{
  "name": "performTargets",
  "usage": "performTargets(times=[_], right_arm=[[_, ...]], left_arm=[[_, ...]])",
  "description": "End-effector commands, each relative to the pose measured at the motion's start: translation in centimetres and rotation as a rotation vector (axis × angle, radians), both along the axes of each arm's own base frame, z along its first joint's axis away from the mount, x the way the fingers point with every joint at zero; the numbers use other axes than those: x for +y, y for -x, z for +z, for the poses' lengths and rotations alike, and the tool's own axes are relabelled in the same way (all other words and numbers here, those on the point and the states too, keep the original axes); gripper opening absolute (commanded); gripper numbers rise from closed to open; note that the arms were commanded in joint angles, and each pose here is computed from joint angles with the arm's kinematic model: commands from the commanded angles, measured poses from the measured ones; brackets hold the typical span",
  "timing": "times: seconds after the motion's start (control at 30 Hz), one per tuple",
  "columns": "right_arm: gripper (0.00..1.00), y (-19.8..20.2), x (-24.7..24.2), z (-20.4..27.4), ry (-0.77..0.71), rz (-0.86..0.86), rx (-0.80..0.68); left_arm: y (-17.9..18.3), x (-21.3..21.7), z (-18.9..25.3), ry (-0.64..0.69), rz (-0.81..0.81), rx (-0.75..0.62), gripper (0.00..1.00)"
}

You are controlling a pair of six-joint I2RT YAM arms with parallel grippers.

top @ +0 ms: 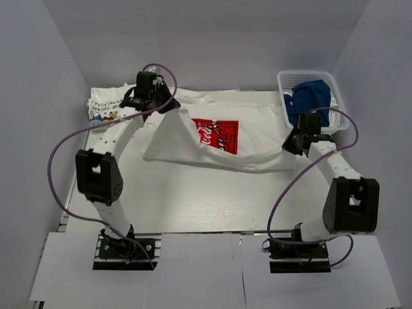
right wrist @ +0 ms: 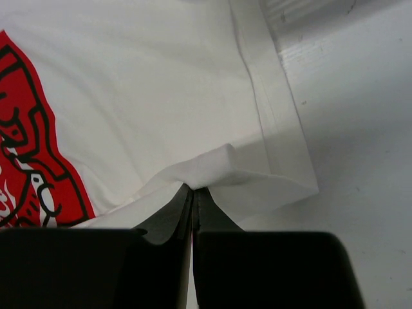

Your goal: Fold and stack the t-shirts

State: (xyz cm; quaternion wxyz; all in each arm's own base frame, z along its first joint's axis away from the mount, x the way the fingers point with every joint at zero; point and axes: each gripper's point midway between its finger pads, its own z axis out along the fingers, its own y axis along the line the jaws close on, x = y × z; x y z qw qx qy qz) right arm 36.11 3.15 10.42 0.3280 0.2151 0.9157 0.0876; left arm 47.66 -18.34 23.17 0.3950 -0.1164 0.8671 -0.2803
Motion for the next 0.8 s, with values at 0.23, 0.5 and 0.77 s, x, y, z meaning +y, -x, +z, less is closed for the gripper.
performTargets(times=[0.23, 0.5, 0.77], right_arm=[[0.26, -6.8, -1.2, 0.9, 0.084, -0.023, -0.03], [0.9, -3.6, 2.8, 1.7, 0.058, 0.129, -0.068], [0.9, -1.9, 6.0, -1.2, 0.008, 0.219, -0.036]], left_arm=[[-12.0, 1.8, -3.2, -0.071, -0.033, -0.029, 0.96], [-7.4, 2.7, -6.2, -0.053, -0.073, 0.033, 1.0], [-1.6, 1.8, -10.3, -0.007, -0.099, 0.097, 1.0]])
